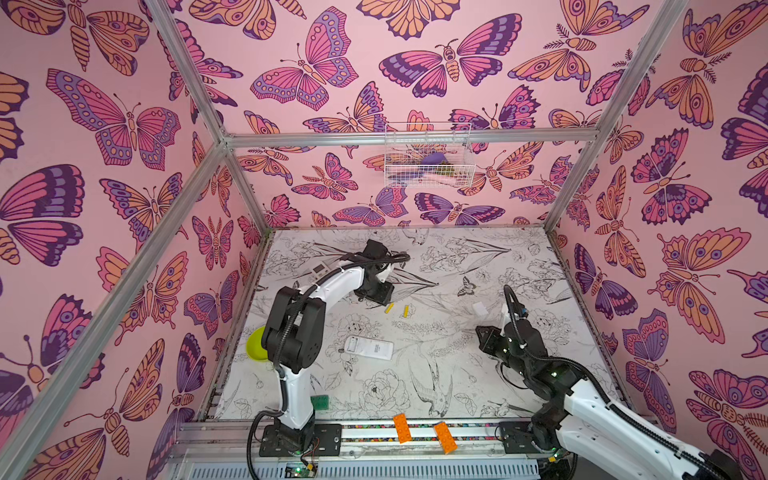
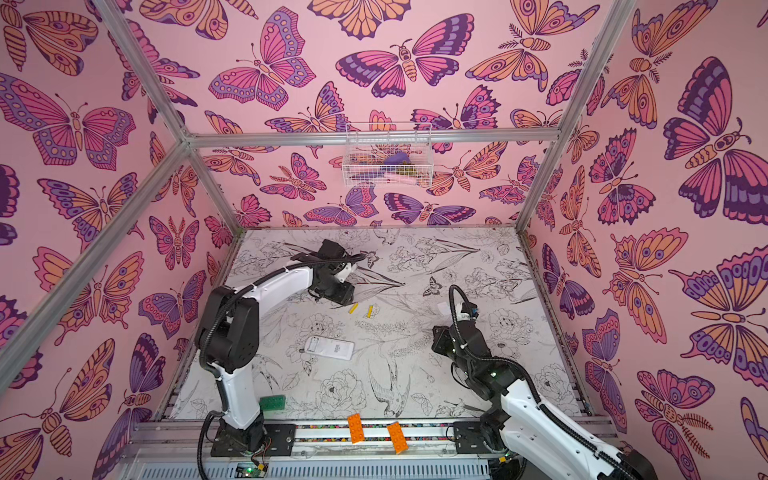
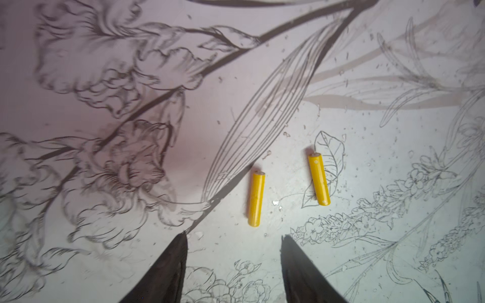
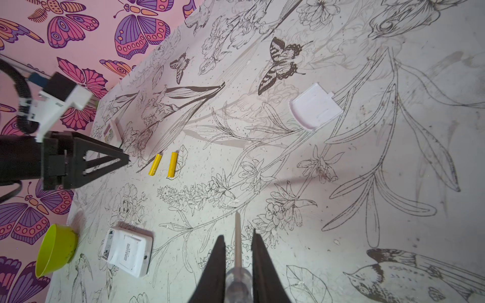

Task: Unload the batteries from the remote control
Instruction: 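Open the left gripper to drop the battery beside the other battery, then move the left gripper over the white remote and grasp it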

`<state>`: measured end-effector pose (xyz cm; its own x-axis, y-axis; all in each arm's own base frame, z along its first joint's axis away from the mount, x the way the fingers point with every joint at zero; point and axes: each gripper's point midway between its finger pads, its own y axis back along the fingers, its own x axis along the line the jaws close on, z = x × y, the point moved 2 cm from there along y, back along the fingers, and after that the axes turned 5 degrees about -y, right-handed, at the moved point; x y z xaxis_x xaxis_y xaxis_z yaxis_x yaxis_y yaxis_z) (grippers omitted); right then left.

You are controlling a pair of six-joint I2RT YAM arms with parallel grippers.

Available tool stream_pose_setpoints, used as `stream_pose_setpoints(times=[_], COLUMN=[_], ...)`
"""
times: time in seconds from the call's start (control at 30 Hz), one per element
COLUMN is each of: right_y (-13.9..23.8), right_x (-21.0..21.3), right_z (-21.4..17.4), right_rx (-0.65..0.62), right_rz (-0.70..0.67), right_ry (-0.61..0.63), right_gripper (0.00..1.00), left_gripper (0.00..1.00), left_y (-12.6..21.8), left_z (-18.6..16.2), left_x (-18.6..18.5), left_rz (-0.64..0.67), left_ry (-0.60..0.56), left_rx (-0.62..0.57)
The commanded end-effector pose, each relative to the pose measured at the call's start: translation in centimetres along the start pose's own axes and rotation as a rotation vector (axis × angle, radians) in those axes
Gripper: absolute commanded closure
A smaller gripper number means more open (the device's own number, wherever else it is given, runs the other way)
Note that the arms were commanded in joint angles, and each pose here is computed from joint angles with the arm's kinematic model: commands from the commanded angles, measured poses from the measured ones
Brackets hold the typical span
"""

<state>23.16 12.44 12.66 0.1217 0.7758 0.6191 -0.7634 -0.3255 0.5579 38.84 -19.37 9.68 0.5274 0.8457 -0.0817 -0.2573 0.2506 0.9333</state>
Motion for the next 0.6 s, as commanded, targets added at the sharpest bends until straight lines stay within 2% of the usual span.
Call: stream_pose_setpoints(times=[0.0,0.13,0.23,0.43,0.57], right_y=[-0.6,-1.2,-1.7,-2.7,-3.6], right_x=[-0.8,-1.3,-1.8,-2.2,-2.2], right_z=[0.8,1.3,1.7,1.9,1.5], right_rx=[-0.049,-0.062,-0.087,-0.091,-0.066], right_rz=[-0.023,-0.027,-0.026,-0.023,-0.012], right_ry=[-0.010,-0.038,-0.079,-0.106,-0.127], right_gripper=[0.98,0.97,0.97,0.94,0.91], left_gripper=[0.36,0.26,0.15,0.08,0.06], left_y=[1.5,2.6,3.2,3.9,4.0], left_z=[-0.7,-1.2,-2.0,-3.5,-4.3], left_x=[3.2,6.2,8.0,12.0,13.9], left_rz=[0.071,0.108,0.153,0.198,0.242], left_ry=[0.088,0.187,0.251,0.401,0.457], left_rx=[-0.004,-0.040,-0.053,-0.067,-0.058])
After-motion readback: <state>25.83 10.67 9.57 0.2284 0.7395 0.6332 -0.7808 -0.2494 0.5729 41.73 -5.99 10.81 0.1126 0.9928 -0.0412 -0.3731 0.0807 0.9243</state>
